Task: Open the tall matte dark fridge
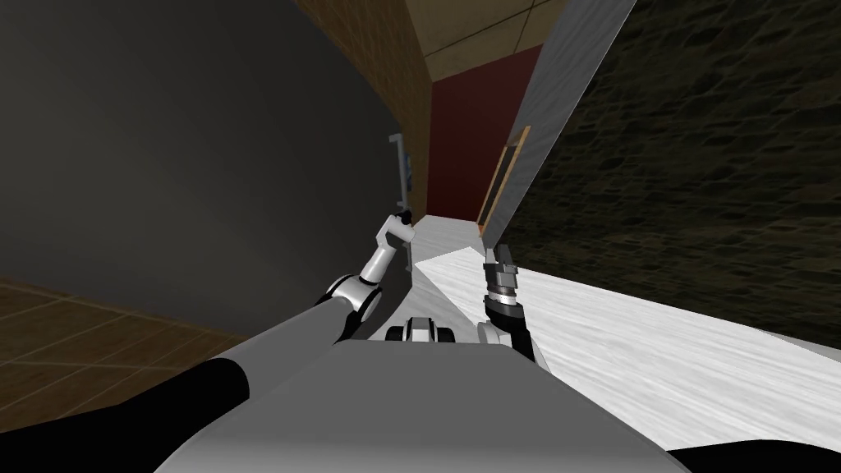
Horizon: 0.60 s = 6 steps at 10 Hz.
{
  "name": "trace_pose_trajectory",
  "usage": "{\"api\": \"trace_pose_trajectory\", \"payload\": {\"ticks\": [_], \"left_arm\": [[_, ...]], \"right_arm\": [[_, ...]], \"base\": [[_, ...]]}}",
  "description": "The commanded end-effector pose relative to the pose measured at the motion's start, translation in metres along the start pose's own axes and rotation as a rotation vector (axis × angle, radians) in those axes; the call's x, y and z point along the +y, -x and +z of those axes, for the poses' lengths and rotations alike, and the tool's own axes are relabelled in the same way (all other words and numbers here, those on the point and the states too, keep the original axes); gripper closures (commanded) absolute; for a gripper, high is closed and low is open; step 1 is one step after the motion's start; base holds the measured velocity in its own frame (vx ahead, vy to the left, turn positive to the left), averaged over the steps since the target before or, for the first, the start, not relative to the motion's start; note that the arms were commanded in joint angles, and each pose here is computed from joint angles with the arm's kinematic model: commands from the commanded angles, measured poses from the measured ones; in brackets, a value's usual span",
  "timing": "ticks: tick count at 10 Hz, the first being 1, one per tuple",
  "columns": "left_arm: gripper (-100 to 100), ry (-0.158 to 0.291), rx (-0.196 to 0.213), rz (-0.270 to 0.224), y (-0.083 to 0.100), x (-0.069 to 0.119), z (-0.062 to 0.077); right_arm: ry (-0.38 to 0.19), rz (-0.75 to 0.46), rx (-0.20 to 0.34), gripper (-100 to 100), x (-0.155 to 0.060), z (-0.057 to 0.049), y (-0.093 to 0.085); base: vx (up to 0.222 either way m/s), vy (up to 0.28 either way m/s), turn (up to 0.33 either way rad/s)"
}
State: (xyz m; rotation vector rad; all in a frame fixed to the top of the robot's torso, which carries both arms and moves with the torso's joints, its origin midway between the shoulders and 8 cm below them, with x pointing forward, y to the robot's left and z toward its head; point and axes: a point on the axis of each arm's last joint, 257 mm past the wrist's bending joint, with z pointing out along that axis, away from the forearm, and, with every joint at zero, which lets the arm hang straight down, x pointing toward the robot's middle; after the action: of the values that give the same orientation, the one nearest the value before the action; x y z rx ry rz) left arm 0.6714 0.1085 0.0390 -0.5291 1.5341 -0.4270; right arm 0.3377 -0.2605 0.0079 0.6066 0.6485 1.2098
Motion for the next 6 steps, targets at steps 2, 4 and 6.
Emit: {"api": "trace_pose_trajectory", "payload": {"ticks": [2, 4, 6], "left_arm": [[100, -0.07, 0.055, 0.005, -0.028, -0.037, -0.014], [100, -0.094, 0.07, 0.006, -0.036, -0.05, -0.019], [100, -0.143, 0.101, 0.006, -0.051, -0.074, -0.03]], "right_arm": [[0.0, 0.0, 0.0, 0, 0.0, 0.0, 0.0], [0.0, 0.0, 0.0, 0, 0.0, 0.0, 0.0], [0.0, 0.0, 0.0, 0, 0.0, 0.0, 0.0]], "base": [[-0.129, 0.035, -0.084], [-0.191, 0.073, -0.112], [-0.223, 0.091, -0.118]]}}
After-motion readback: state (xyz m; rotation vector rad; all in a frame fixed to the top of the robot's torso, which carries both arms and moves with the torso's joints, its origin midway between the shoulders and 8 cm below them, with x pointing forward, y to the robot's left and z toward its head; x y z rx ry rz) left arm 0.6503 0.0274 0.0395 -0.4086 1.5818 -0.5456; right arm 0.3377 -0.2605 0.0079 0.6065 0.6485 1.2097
